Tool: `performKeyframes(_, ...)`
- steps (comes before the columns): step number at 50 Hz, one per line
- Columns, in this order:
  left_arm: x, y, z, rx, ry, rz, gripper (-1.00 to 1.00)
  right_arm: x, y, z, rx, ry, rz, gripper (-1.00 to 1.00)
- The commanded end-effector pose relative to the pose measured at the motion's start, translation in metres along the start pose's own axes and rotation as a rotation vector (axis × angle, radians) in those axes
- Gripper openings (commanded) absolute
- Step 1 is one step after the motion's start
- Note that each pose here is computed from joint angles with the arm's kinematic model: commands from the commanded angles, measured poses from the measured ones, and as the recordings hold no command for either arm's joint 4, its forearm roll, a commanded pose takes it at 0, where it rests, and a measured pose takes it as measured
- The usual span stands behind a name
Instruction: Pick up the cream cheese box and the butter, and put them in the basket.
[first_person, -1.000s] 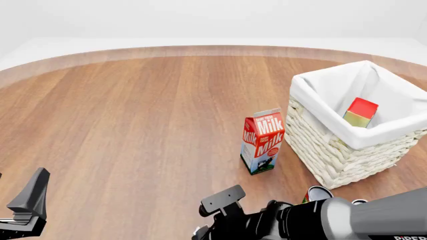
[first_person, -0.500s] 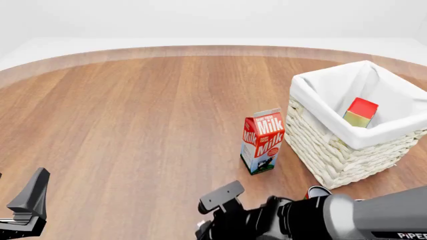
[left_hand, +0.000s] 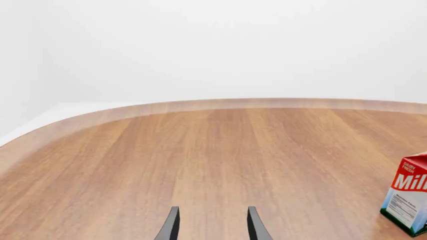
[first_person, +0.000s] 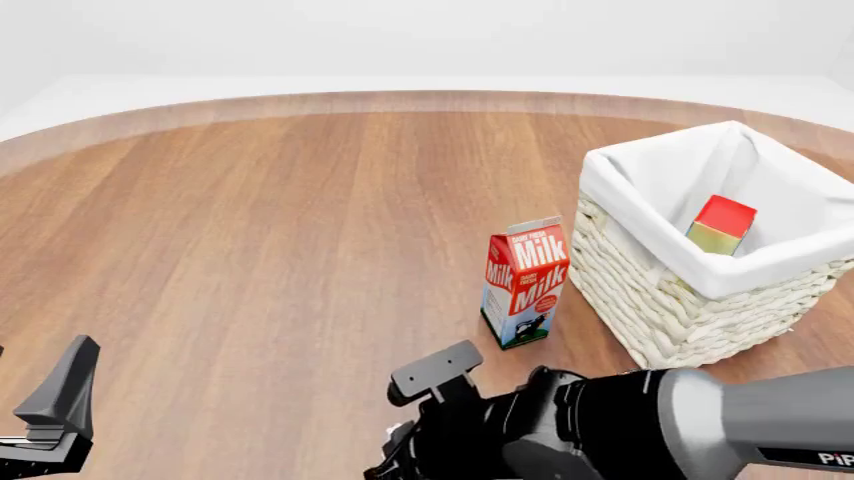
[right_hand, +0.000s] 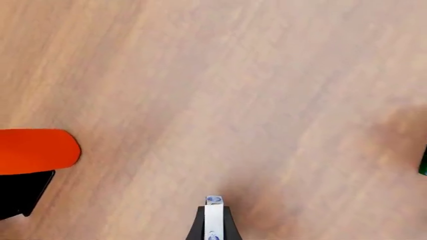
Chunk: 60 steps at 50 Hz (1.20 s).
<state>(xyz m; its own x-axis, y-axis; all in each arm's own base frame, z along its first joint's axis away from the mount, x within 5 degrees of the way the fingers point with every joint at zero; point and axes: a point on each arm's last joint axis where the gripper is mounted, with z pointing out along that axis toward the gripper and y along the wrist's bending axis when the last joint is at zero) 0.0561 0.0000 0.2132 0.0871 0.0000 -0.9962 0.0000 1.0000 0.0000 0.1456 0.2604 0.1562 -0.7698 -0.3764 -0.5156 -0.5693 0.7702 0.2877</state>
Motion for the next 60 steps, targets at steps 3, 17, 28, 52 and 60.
performKeyframes(3, 0.000, 0.000, 0.000, 0.000, 0.000, 0.000, 1.00, -0.018, 0.003, -0.019, -0.008, -0.041, -0.014, -1.00)
performKeyframes(17, 0.000, 0.000, 0.000, 0.000, 0.000, 0.000, 1.00, -0.038, 0.000, -0.044, -0.003, -0.091, -0.048, -1.00)
performKeyframes(28, 0.000, 0.000, 0.000, 0.000, 0.000, 0.000, 1.00, -0.065, -0.004, -0.069, 0.010, -0.160, -0.083, -1.00)
performKeyframes(52, 0.000, 0.000, 0.000, 0.000, 0.000, 0.000, 1.00, -0.102, -0.017, -0.124, 0.051, -0.289, -0.142, -1.00)
performKeyframes(60, 0.000, 0.000, 0.000, 0.000, 0.000, 0.000, 1.00, -0.105, -0.023, -0.137, 0.069, -0.317, -0.151, -1.00)
